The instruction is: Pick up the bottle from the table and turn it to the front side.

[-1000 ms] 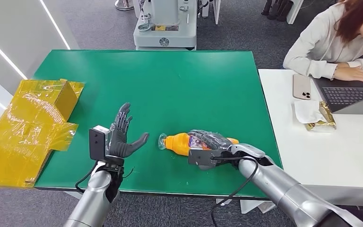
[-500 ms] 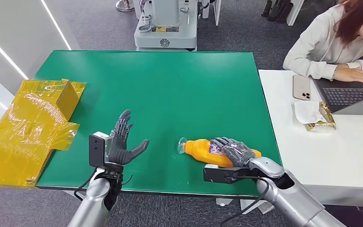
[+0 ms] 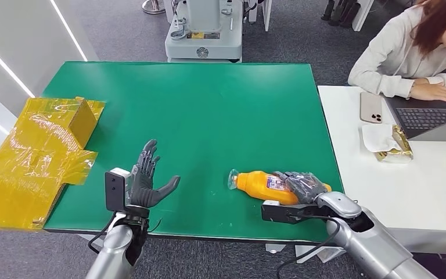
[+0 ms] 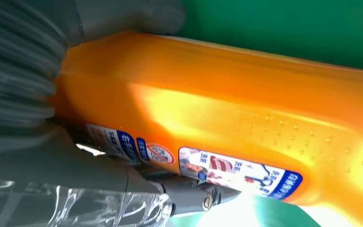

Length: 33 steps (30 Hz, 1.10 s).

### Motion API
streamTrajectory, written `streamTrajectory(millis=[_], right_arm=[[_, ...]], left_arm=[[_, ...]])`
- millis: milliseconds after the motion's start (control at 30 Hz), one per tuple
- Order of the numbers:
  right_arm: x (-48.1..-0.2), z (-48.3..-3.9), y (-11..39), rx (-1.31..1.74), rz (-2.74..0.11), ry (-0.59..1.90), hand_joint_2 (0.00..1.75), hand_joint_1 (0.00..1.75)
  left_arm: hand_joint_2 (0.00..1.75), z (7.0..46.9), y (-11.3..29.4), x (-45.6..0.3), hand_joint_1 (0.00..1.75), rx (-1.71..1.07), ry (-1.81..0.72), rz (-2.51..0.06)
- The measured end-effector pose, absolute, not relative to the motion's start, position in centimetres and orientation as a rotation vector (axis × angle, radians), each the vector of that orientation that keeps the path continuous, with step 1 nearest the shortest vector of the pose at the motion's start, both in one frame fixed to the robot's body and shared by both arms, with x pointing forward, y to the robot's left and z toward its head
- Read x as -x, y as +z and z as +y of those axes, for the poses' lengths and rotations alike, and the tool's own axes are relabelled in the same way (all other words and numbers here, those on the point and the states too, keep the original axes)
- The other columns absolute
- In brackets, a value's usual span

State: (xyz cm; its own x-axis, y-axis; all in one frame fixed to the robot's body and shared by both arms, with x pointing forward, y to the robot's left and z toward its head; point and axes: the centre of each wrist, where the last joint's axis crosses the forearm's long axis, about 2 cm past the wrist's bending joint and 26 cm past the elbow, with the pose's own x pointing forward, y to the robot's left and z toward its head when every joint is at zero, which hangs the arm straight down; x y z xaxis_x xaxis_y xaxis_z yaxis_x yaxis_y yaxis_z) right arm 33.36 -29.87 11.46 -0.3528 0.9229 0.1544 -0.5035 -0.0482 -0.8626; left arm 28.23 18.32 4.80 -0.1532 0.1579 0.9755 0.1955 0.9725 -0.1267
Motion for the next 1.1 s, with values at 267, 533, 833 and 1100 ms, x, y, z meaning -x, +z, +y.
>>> streamTrajectory(millis=[267,533,833,1100], right_arm=[[-33.4,-30.1,11.5,0.556,-1.085,1.642,1.75,1.75],[-34.3,-30.9,12.2,0.471,-1.103,1.592,1.75,1.75],[-34.2,-30.2,11.0,0.210,-1.393,1.334,1.75,1.75],[-29.8,-25.3,7.2,-0.024,-1.702,0.799,1.75,1.75]], left_arm=[[1.75,18.4,4.8,-28.2,0.00,0.263,-0.030,-1.731],[1.75,18.4,4.8,-28.3,0.00,0.275,-0.024,-1.745],[1.75,18.4,4.6,-28.3,0.00,0.270,-0.007,-1.756],[1.75,18.2,4.6,-28.2,0.00,0.266,-0.005,-1.754]])
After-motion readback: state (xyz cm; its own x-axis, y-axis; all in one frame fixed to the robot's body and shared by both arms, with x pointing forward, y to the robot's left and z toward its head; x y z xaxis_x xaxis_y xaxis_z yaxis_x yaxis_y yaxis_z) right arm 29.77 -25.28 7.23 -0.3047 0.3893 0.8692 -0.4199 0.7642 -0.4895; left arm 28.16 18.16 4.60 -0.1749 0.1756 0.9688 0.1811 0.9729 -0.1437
